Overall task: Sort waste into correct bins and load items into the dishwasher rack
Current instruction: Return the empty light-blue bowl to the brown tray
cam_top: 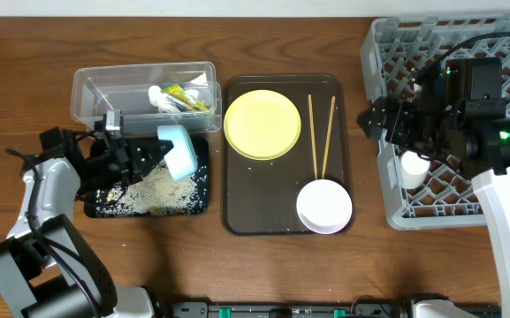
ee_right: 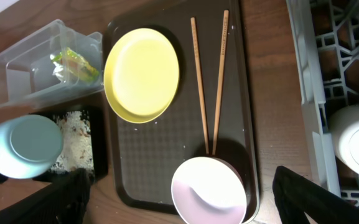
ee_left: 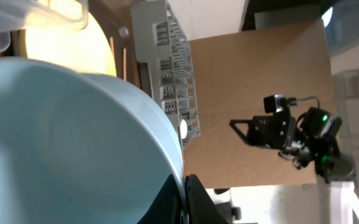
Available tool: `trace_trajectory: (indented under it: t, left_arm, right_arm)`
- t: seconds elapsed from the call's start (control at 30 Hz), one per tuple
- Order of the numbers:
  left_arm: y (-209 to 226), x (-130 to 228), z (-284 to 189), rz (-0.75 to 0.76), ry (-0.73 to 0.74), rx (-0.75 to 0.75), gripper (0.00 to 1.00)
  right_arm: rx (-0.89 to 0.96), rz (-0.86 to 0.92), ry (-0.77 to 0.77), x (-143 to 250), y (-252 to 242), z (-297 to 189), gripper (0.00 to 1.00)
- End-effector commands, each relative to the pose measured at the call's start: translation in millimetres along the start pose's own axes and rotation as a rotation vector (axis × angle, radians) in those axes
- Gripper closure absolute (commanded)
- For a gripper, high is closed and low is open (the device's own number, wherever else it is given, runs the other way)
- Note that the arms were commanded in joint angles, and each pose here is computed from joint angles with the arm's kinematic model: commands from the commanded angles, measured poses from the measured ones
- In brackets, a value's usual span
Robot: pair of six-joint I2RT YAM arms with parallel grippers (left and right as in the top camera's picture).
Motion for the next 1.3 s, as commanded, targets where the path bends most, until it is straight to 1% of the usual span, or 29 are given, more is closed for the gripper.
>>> trace_trajectory:
  t: [0.0, 0.03, 0.1, 0.17, 0.2, 0.23, 0.27, 0.3, 0.33, 0.43, 0.53, 0.63, 0.73, 0.8, 0.87, 0.97, 1.1, 1.17, 1.23, 1.27]
  left_arm:
    - [8.6, 3.4, 1.9, 0.003, 0.027, -0.061, 0.94]
    - [12.5, 5.7, 1.5, -0.041, 0.038, -0.095, 0.94]
    - [10.1, 8.4, 3.4, -0.033, 0.046, -0.083, 0.94]
    - [16.5, 10.8, 2.9, -0.043, 0.065, -0.136, 0.94]
    - [22.7, 12.8, 1.7, -0.093, 0.077, -0.19, 0.94]
    - [24.1, 13.6, 1.4, -0.152, 0.075, -0.205, 0.94]
    - [11.3, 9.9, 3.9, -0.129, 0.05, -0.097, 0.94]
    - [-1.8, 6.3, 5.9, -0.065, 0.025, 0.012, 0.94]
    - [-8.1, 4.7, 7.2, -0.049, 0.015, 0.06, 0.94]
    - [1.8, 6.9, 8.9, -0.128, 0.053, -0.051, 0.94]
    - [-6.2, 15.1, 18.4, -0.122, 0.099, -0.061, 0.94]
    - [-7.4, 30.4, 34.5, -0.149, 0.194, -0.184, 0.94]
    - [-10.0, 49.6, 57.7, -0.123, 0.299, -0.345, 0.94]
    - [-11.2, 60.3, 73.8, -0.073, 0.348, -0.448, 0.94]
    - [-8.6, 72.1, 94.0, -0.003, 0.384, -0.588, 0.94]
    - [-3.4, 90.1, 122.8, 0.135, 0.421, -0.75, 0.94]
    - [13.2, 110.9, 148.4, 0.33, 0.408, -1.019, 0.94]
    - [17.8, 122.5, 160.0, 0.385, 0.415, -1.067, 0.94]
    - [18.2, 135.8, 174.5, 0.414, 0.437, -1.047, 0.93]
    - [17.6, 140.2, 180.5, 0.427, 0.441, -1.035, 0.9]
  right_arm:
    - [-0.006, 0.0, -0.001, 0.3, 2.9, 0.9, 0.08]
    - [-0.006, 0.0, 0.0, 0.3, 2.9, 0.9, 0.08]
    - [-0.005, 0.0, 0.001, 0.5, 2.8, 0.9, 0.08]
    - [-0.005, 0.0, 0.001, 0.6, 2.7, 0.9, 0.08]
    - [-0.005, 0.0, 0.001, 0.6, 2.7, 0.9, 0.08]
    - [-0.005, 0.0, 0.002, 0.6, 2.7, 0.9, 0.08]
    - [-0.005, 0.001, 0.003, 0.9, 2.6, 0.9, 0.08]
    - [-0.004, 0.001, 0.004, 1.2, 2.4, 0.9, 0.08]
    - [-0.002, 0.002, 0.006, 1.6, 2.2, 0.9, 0.08]
    - [-0.002, 0.002, 0.006, 1.5, 2.2, 0.9, 0.08]
    - [-0.002, 0.002, 0.006, 1.5, 2.2, 0.9, 0.08]
    - [-0.004, 0.001, 0.004, 1.1, 2.4, 0.9, 0.08]
    - [-0.006, -0.001, -0.002, 0.0, 3.0, 0.9, 0.08]
    - [-0.008, -0.003, -0.005, -0.6, 3.3, 0.9, 0.08]
    - [-0.009, -0.003, -0.006, -0.9, 3.5, 0.9, 0.08]
    - [-0.009, -0.003, -0.006, -0.9, 3.5, 0.9, 0.08]
    - [-0.009, -0.003, -0.006, -0.9, 3.5, 0.9, 0.08]
    - [-0.009, -0.003, -0.006, -0.8, 3.5, 0.9, 0.08]
    - [-0.009, -0.003, -0.006, -0.8, 3.5, 0.9, 0.07]
    - [-0.009, -0.003, -0.006, -0.8, 3.5, 0.9, 0.07]
Point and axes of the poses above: each gripper's point midway between its finger pads, its own z axis out along the fingers, its own y axis along the line the jaws close on, x = y × z, the point moved 5 cm from there along -z, back along the fingers, and after that the axes turned 6 degrees about z, right-handed, at the moved point
